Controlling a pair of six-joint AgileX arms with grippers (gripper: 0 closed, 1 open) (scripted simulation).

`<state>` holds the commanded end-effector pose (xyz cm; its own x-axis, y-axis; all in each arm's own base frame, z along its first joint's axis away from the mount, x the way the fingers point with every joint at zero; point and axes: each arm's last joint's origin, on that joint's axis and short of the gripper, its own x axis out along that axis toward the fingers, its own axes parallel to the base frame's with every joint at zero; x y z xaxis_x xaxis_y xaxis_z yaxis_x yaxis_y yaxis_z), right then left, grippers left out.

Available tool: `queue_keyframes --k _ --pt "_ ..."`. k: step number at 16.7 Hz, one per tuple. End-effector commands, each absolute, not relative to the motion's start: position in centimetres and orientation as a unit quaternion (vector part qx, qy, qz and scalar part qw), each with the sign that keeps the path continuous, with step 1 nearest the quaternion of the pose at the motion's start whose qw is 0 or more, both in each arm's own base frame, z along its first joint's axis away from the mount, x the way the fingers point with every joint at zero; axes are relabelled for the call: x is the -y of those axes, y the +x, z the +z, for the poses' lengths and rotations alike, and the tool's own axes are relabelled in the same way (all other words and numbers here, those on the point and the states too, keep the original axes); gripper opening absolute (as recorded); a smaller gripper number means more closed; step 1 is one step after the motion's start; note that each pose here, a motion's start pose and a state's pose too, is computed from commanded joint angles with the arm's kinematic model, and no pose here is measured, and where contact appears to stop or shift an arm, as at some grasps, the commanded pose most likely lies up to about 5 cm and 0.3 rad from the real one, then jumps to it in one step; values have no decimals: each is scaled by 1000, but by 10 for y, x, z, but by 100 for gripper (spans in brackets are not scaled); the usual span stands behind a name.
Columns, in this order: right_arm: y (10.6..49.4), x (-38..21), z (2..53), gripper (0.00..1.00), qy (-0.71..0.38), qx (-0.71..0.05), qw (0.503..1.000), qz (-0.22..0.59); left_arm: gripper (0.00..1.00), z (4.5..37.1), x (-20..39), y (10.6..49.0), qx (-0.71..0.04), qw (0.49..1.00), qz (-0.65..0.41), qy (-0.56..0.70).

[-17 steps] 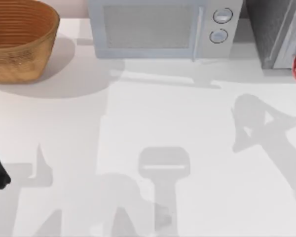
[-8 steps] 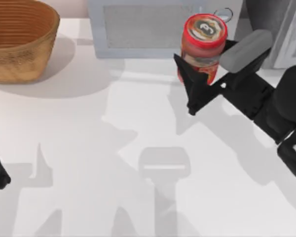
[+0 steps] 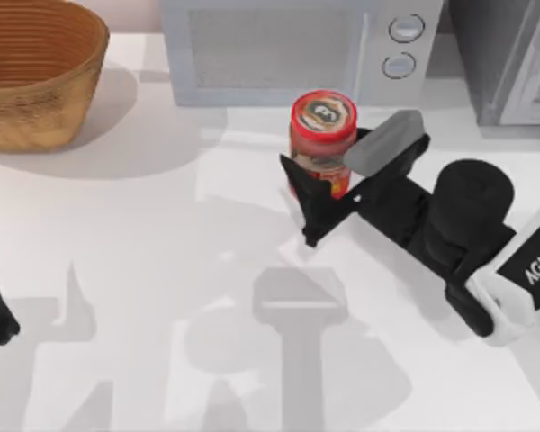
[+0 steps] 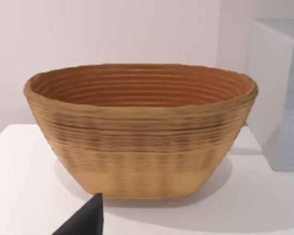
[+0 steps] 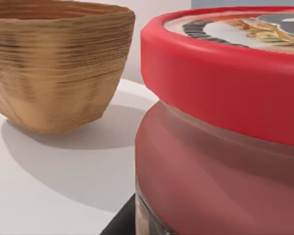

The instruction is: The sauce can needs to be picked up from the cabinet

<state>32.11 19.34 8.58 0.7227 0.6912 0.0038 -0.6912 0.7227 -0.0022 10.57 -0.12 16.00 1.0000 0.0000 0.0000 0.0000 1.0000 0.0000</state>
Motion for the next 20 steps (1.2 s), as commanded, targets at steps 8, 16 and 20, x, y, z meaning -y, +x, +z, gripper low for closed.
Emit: queue_keyframes --k 8,16,20 --pt "324 -194 82 0 0 -1 929 370 100 160 1 106 0 1000 0 0" --pt "363 -233 60 0 0 2 928 372 100 160 1 106 0 1000 0 0" --pt "364 -235 58 0 0 1 928 372 100 160 1 106 0 1000 0 0"
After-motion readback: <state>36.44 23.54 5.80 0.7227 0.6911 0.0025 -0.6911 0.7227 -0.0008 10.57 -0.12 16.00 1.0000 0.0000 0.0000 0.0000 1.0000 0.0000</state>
